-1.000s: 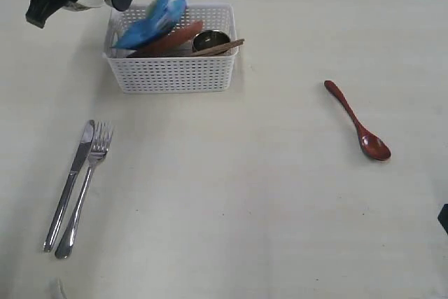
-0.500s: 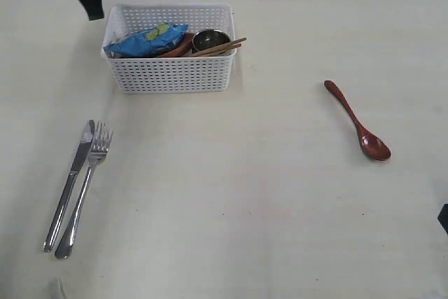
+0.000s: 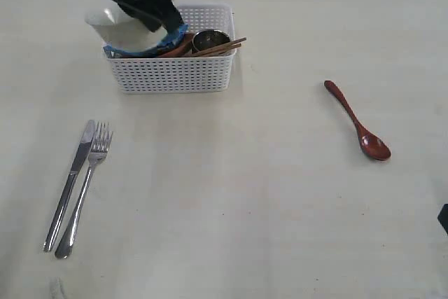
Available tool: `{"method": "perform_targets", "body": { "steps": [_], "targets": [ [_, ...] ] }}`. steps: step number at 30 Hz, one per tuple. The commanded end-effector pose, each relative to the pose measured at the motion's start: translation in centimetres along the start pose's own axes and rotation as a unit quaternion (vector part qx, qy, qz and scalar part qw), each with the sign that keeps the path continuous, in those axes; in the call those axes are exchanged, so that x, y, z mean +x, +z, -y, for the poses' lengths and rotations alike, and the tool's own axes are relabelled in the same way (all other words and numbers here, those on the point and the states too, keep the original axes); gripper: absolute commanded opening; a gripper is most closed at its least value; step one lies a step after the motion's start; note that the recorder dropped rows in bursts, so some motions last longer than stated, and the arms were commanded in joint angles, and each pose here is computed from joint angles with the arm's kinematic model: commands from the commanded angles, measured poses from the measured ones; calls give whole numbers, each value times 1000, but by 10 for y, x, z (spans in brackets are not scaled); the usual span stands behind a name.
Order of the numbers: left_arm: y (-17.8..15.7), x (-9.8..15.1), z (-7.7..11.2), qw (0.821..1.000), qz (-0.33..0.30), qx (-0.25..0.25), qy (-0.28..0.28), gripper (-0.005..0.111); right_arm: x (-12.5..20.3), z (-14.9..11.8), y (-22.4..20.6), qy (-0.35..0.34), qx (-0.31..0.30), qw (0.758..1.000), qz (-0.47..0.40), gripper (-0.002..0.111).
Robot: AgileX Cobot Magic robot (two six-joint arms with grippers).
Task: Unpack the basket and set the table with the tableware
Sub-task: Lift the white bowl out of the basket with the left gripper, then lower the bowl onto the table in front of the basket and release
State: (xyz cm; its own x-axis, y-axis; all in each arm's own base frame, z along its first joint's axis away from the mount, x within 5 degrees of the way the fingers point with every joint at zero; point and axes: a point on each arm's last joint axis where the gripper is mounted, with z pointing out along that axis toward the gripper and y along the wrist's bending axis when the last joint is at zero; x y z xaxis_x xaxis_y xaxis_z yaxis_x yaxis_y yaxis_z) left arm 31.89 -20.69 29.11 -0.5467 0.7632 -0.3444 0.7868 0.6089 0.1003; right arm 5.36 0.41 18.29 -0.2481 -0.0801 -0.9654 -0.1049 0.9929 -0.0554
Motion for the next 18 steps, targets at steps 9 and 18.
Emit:
{"method": "perform_targets", "body": {
  "steps": [9,18],
  "targets": [
    [27,9,142,985,31,33,164,0,1,0,0,3,3,1000,2,0],
    [53,64,150,992,30,-7,121,0,1,0,0,3,3,1000,2,0]
  ]
}}
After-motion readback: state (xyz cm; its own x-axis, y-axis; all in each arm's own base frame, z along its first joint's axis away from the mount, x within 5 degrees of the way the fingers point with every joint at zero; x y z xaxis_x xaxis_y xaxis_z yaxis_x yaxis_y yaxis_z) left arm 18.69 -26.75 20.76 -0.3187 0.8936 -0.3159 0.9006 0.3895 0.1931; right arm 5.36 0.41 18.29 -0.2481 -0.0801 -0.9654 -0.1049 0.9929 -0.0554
